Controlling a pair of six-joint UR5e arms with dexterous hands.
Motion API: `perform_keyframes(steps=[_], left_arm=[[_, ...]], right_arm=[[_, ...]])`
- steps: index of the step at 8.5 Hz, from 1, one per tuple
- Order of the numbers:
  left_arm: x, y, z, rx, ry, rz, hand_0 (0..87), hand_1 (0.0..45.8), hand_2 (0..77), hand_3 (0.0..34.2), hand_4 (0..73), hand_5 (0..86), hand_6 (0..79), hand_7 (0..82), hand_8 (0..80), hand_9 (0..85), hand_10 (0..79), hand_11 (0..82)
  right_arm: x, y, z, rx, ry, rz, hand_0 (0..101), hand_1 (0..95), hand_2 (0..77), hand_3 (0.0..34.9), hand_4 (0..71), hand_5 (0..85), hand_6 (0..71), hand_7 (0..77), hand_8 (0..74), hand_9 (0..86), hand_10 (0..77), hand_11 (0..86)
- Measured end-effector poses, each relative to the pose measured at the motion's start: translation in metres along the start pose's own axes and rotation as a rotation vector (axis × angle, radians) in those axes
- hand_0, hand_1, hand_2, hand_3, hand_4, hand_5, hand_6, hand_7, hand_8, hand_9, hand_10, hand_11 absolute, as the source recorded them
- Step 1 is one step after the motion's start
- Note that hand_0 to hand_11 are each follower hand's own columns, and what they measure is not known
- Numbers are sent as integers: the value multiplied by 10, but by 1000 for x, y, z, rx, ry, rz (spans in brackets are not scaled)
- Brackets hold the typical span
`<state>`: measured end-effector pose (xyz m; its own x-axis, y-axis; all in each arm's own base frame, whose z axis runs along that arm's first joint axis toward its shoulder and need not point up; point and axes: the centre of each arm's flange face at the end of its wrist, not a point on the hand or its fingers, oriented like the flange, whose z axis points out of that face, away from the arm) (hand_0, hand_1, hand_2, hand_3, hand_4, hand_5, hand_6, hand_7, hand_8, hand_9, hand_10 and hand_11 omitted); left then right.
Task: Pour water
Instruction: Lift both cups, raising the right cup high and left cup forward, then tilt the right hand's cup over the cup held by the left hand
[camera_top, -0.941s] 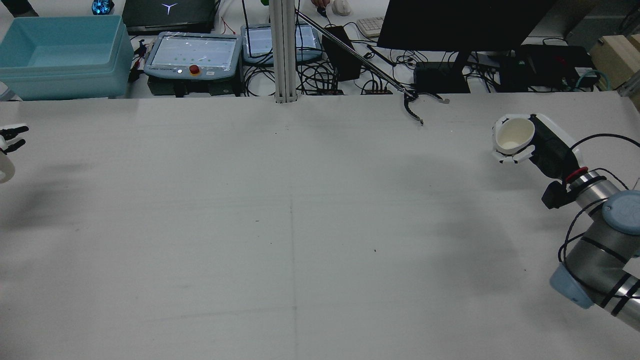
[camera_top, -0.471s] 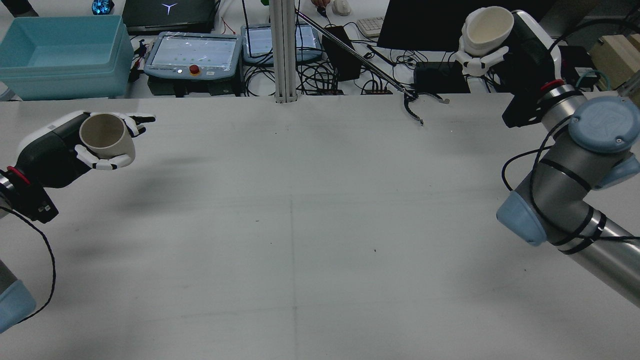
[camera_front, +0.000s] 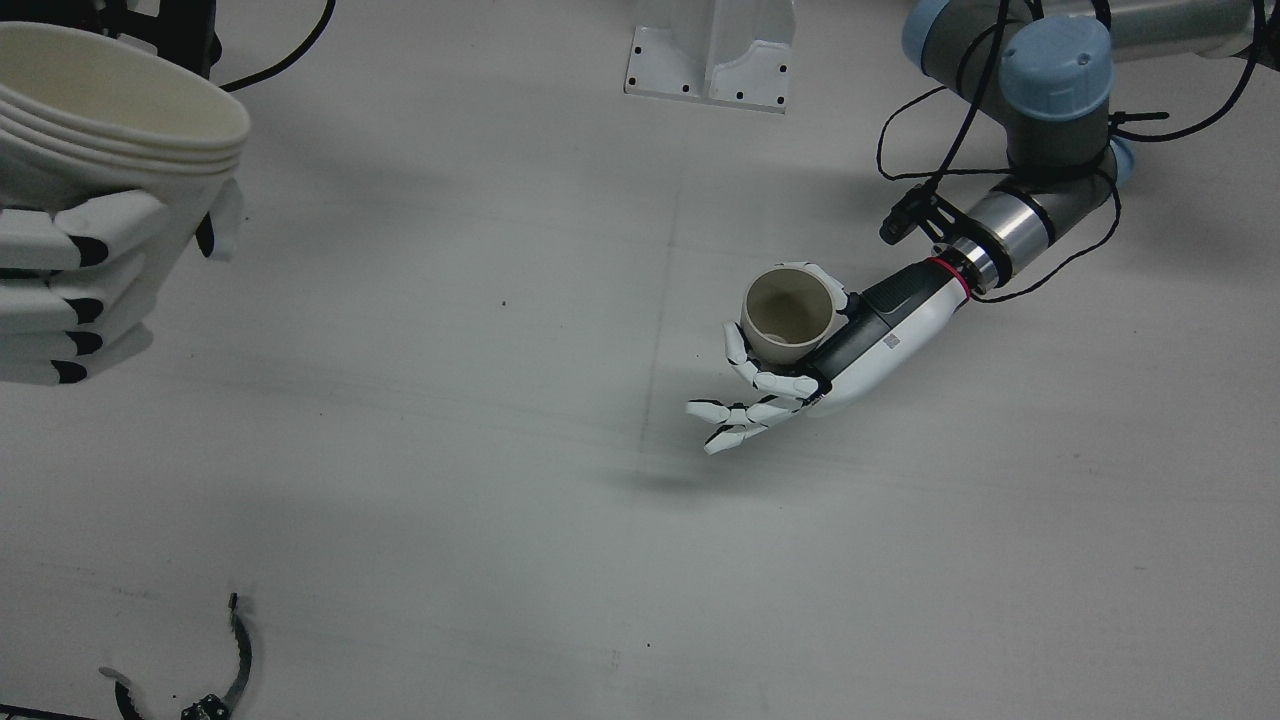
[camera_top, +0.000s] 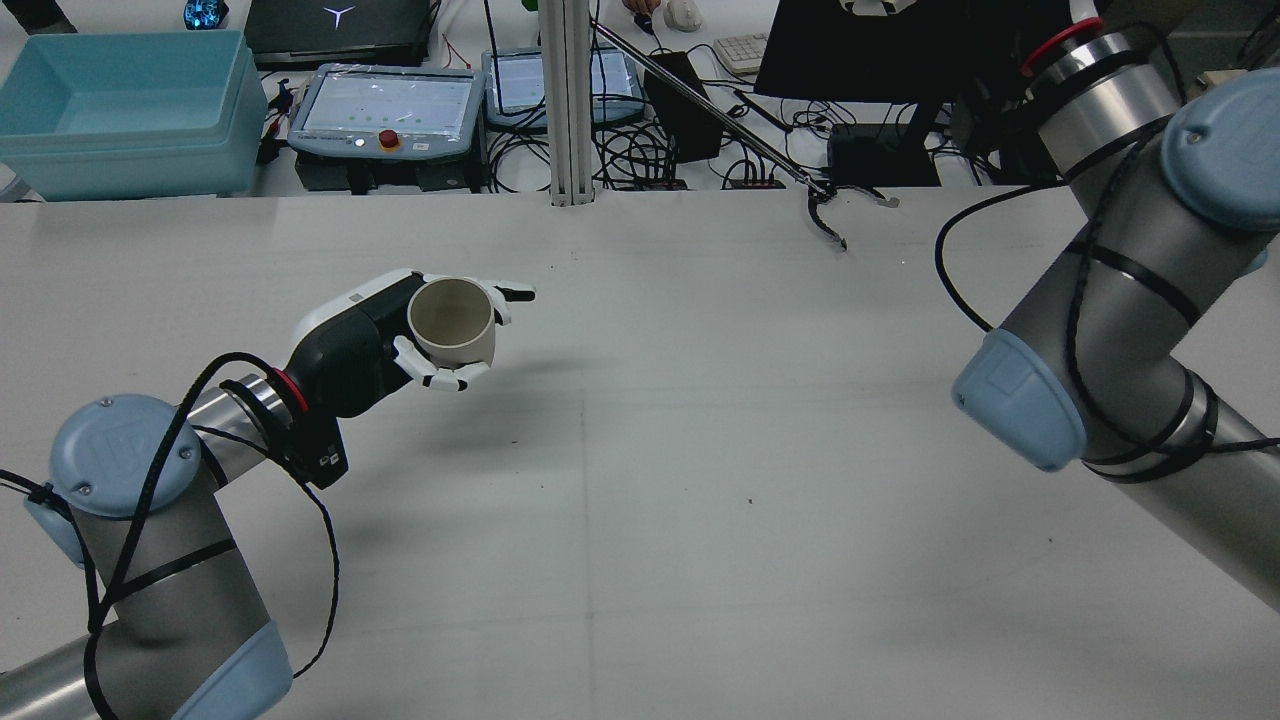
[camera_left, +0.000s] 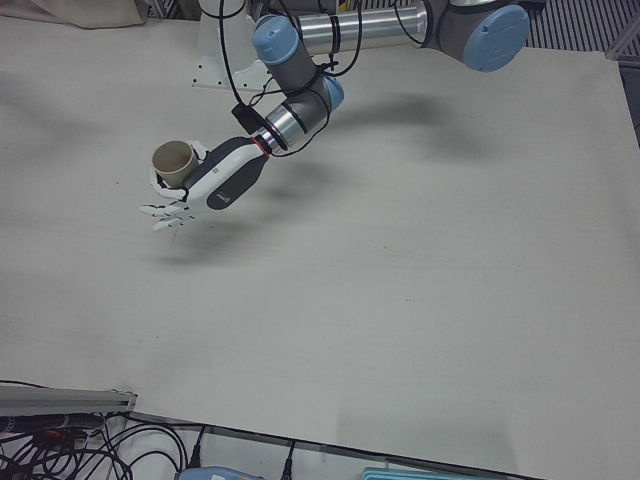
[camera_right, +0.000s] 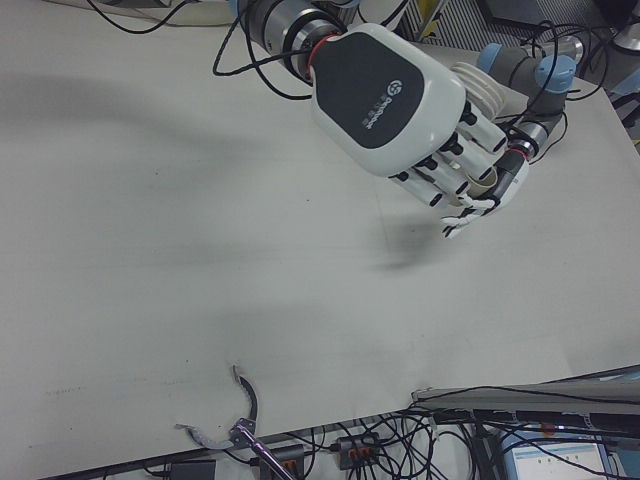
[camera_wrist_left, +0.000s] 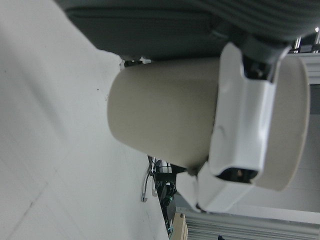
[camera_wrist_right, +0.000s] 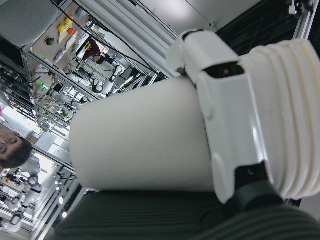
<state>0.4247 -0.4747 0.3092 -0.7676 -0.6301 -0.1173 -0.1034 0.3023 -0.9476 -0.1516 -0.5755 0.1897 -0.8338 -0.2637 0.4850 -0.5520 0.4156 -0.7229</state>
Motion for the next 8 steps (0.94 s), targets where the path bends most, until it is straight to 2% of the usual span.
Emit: perform_keyframes(steps=[1, 2, 3, 4, 5, 6, 7, 8], left_arm=[[-13, 22, 11, -16, -9, -12, 799, 142, 480, 0, 562, 371, 245, 196, 98, 87, 65, 125], [-21, 41, 22, -28, -9, -21, 797, 142, 480, 0, 562, 371, 245, 196, 98, 87, 65, 125], [-24, 55, 32, -39, -6, -28, 797, 142, 480, 0, 562, 371, 245, 196, 98, 87, 65, 125], [-26, 68, 41, -50, -2, -33, 795, 142, 480, 0, 562, 371, 251, 196, 98, 87, 65, 125], [-26, 75, 46, -56, 0, -36, 795, 142, 480, 0, 562, 371, 251, 196, 98, 87, 65, 125], [-26, 78, 48, -57, 1, -38, 796, 142, 480, 0, 562, 371, 267, 196, 98, 87, 65, 125], [-27, 77, 48, -56, 1, -38, 797, 142, 480, 0, 562, 371, 267, 196, 98, 87, 65, 125], [-27, 72, 47, -53, 0, -40, 798, 142, 480, 0, 562, 371, 267, 196, 98, 87, 65, 125]], right_arm=[[11, 30, -4, -39, 5, -139, 799, 158, 453, 1, 349, 529, 573, 595, 551, 551, 404, 556], [35, 63, -16, -64, 22, -254, 800, 158, 453, 0, 349, 529, 573, 595, 551, 551, 404, 556], [64, 94, -33, -74, 46, -338, 799, 158, 453, 1, 349, 529, 584, 589, 540, 556, 404, 556], [94, 128, -55, -85, 75, -418, 800, 158, 453, 0, 349, 529, 584, 589, 475, 600, 365, 551], [112, 149, -72, -90, 93, -463, 800, 158, 453, 0, 349, 529, 584, 589, 475, 600, 365, 551], [118, 162, -82, -92, 96, -481, 799, 158, 453, 0, 349, 529, 584, 589, 431, 551, 316, 485], [109, 163, -87, -88, 79, -475, 799, 153, 453, 0, 355, 518, 584, 589, 431, 545, 316, 485], [90, 152, -90, -66, 44, -455, 797, 147, 453, 0, 355, 524, 584, 589, 415, 535, 316, 485]])
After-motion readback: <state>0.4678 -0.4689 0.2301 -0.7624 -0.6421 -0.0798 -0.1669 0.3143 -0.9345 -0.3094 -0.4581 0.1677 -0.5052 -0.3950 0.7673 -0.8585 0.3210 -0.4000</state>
